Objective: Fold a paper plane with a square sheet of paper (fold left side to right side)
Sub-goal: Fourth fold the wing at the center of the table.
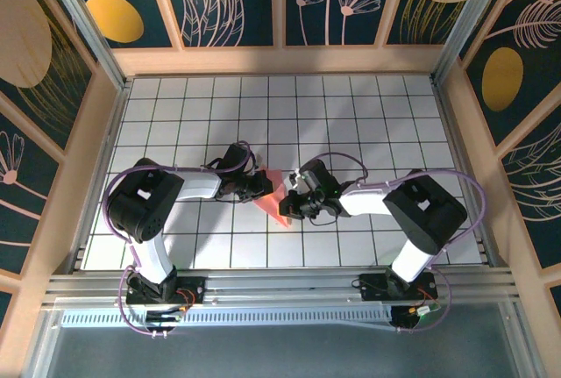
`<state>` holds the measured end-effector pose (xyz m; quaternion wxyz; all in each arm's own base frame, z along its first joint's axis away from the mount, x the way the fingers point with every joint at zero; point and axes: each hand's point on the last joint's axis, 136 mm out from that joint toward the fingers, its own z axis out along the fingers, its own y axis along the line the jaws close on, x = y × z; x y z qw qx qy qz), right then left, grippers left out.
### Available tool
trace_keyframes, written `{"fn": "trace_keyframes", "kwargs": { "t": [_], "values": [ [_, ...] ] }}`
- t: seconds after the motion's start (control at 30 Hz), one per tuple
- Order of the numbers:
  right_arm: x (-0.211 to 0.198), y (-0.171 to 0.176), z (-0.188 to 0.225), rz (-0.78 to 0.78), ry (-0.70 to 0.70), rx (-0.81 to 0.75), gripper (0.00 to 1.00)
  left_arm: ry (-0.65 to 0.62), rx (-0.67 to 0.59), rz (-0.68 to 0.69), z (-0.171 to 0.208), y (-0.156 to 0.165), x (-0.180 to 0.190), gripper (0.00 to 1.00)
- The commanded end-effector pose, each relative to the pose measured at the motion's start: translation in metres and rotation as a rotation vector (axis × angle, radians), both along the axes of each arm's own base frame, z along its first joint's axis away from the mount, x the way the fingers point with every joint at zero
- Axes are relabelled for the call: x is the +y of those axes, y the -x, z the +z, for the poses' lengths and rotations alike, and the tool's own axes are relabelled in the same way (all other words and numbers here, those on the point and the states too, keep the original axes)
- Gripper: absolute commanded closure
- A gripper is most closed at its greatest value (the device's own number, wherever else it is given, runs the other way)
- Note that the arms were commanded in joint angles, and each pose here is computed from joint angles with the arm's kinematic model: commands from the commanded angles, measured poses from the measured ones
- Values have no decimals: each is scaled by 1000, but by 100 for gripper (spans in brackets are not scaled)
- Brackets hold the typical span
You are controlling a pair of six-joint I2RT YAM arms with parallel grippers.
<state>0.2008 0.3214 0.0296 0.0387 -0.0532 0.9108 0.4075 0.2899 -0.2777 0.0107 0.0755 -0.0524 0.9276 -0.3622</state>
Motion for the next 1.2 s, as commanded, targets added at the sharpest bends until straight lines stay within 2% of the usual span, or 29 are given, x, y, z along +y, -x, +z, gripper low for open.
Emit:
{"fn": "trace_keyframes", "kwargs": {
  "t": [0.0,0.6,0.73,0.93,1.07,1.17],
  "values": [
    [-2,-10,-5,-31,27,-19,100,-174,101,48,-42,19,32,100],
    [-24,6,-36,-32,116,70,100,-163,77,49,-35,14,29,99],
    [-33,16,-49,-19,160,110,100,-121,15,51,-14,1,21,94],
    [-42,24,-59,-19,192,141,100,-2,-180,55,56,-25,6,88],
    [-44,22,-59,-26,199,139,100,45,-231,64,78,-18,9,91],
    [-44,21,-58,-28,206,134,100,110,-199,53,75,-1,8,95]
  ]
}}
